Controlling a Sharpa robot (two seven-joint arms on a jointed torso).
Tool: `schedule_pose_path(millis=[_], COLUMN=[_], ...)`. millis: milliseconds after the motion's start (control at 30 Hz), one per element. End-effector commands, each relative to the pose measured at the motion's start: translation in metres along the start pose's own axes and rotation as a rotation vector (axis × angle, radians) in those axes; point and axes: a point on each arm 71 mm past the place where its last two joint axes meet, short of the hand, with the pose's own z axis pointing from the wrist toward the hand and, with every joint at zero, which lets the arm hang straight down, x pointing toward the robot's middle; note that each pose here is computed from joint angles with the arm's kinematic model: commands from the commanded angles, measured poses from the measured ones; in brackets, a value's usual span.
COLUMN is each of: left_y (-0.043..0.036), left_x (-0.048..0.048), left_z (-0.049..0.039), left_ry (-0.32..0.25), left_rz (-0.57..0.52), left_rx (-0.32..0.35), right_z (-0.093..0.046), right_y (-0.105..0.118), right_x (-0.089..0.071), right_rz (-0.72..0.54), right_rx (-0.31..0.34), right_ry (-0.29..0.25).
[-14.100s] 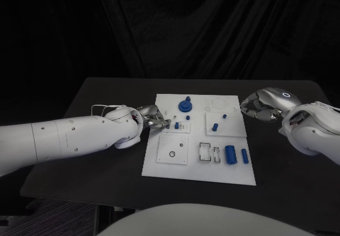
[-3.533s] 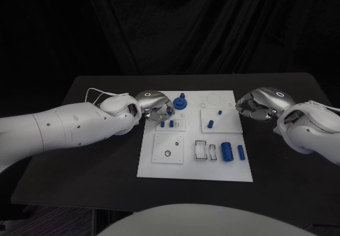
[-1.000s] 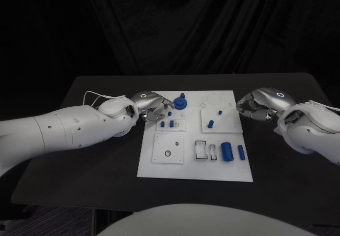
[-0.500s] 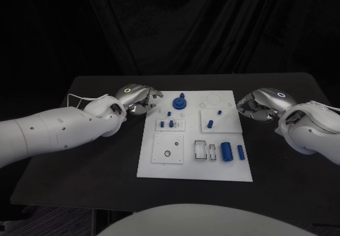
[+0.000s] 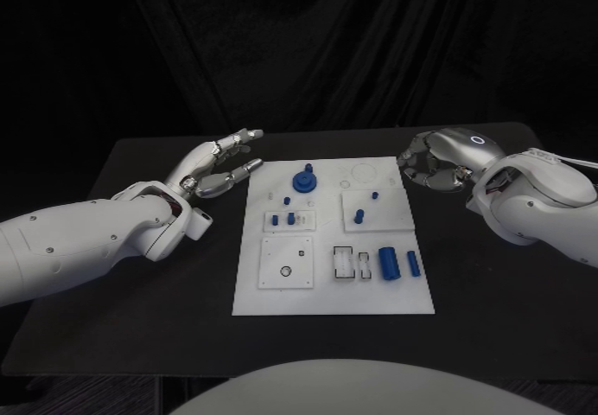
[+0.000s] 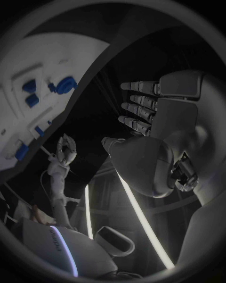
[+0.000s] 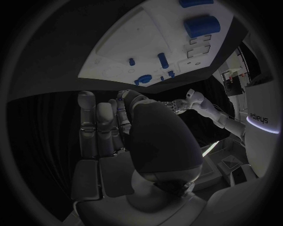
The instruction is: Assemble the parts on the task board
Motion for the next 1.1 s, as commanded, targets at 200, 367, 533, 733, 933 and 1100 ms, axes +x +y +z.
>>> schedule_pose_path(millis=[200,367,533,733,933,1100], left_y=[-0.0178,-0.0255,-0.0302,-0.0335,-0.0340,-0.0351], left_x=[0.0133,0.0188,0.0198,0.0191,0.0188,0.0197], left_z=[0.0003,-0.0018,-0.0051,-0.0098,-0.0110,-0.0115], left_ry=[0.028,0.054,0.057,0.056,0.060,0.064], left_rz=[-0.575,-0.646,-0.667,-0.678,-0.683,-0.688], left_rx=[0.085,0.111,0.125,0.131,0.130,0.129], right_z=[-0.003,-0.006,-0.008,-0.008,-0.005,-0.002], right_y=[0.004,0.003,0.001,0.003,0.003,0.003], right_x=[0.022,0.030,0.034,0.036,0.038,0.040], right_rz=[-0.070,-0.099,-0.107,-0.108,-0.112,-0.114], right_rx=[0.013,0.011,0.009,-0.004,-0.009,-0.014], right_ry=[0.113,0.137,0.153,0.151,0.157,0.156])
